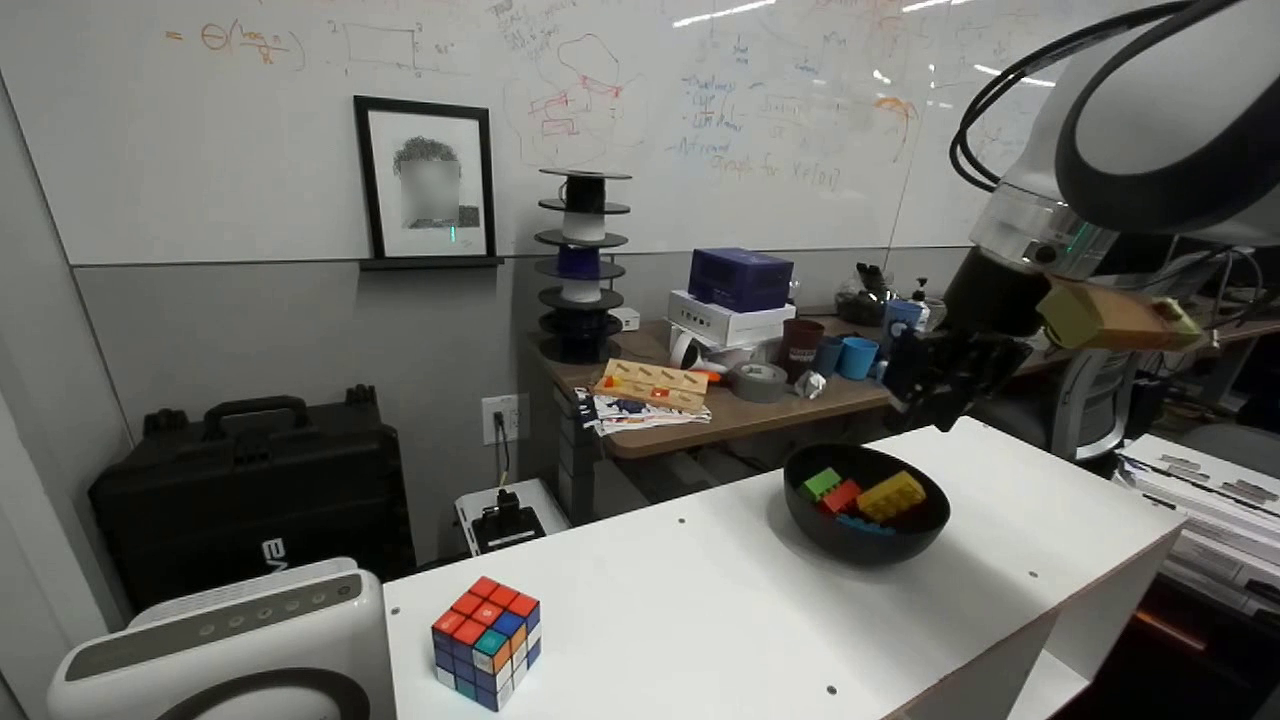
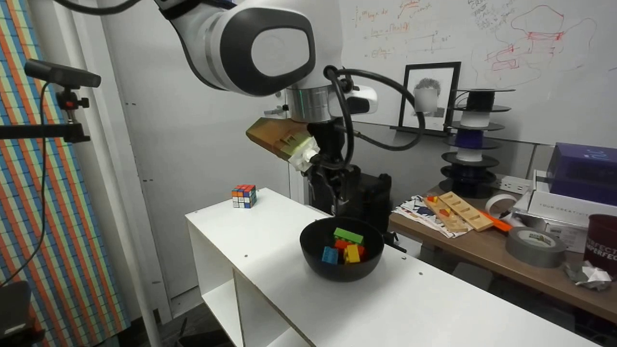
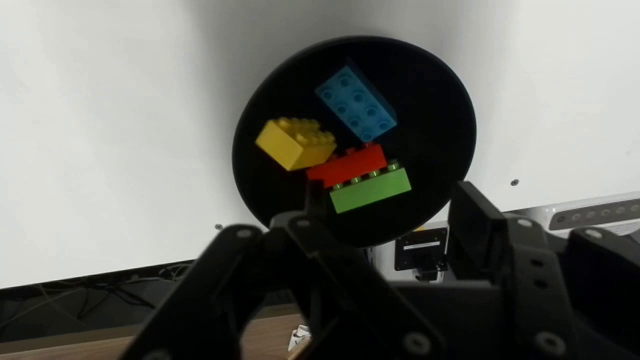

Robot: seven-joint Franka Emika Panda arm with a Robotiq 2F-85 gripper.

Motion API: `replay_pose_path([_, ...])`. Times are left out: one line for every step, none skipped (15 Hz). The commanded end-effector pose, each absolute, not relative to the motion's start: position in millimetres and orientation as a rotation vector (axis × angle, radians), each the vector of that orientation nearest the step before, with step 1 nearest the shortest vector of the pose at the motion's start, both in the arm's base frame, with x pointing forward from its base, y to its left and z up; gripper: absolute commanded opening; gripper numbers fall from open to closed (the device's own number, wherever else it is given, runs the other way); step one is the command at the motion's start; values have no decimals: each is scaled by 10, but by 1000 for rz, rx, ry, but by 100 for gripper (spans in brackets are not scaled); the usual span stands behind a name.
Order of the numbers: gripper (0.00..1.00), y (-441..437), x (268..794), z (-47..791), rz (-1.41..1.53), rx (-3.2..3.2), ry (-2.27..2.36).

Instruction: Pick up the blue, green, yellow and red objects and put them in the bowl

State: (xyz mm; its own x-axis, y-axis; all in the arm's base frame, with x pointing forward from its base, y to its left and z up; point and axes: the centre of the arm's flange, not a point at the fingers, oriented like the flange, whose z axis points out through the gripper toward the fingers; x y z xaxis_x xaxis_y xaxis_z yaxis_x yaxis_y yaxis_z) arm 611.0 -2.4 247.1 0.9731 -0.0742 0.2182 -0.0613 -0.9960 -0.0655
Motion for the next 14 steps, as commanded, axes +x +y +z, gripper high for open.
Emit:
replay_pose_path([98,2,6085,2694,-320,-3051,28])
replay_pose_path([100,40,5983,2804,-253,-3095,-46])
replay_pose_path([100,73,5877,2890,-205,-3120,-100])
replay_pose_path([100,113,5776,2995,-170,-3143,-161])
replay_pose_path([100,183,5629,3159,-117,-3148,-217])
replay_pose_path([100,236,5512,3294,-101,-3159,-260])
replay_pose_path([100,277,5354,3418,-150,-3201,-311])
replay_pose_path([100,325,5228,3537,-175,-3221,-370])
replay_pose_path([100,356,5087,3654,-225,-3230,-423])
replay_pose_path([100,379,4947,3773,-248,-3233,-465])
replay_pose_path([100,383,4801,3884,-272,-3222,-488])
replay_pose_path([100,392,4663,4011,-291,-3206,-488])
replay_pose_path([100,391,5131,3688,-231,-3220,-434])
replay_pose_path([100,397,5008,3787,-253,-3221,-448])
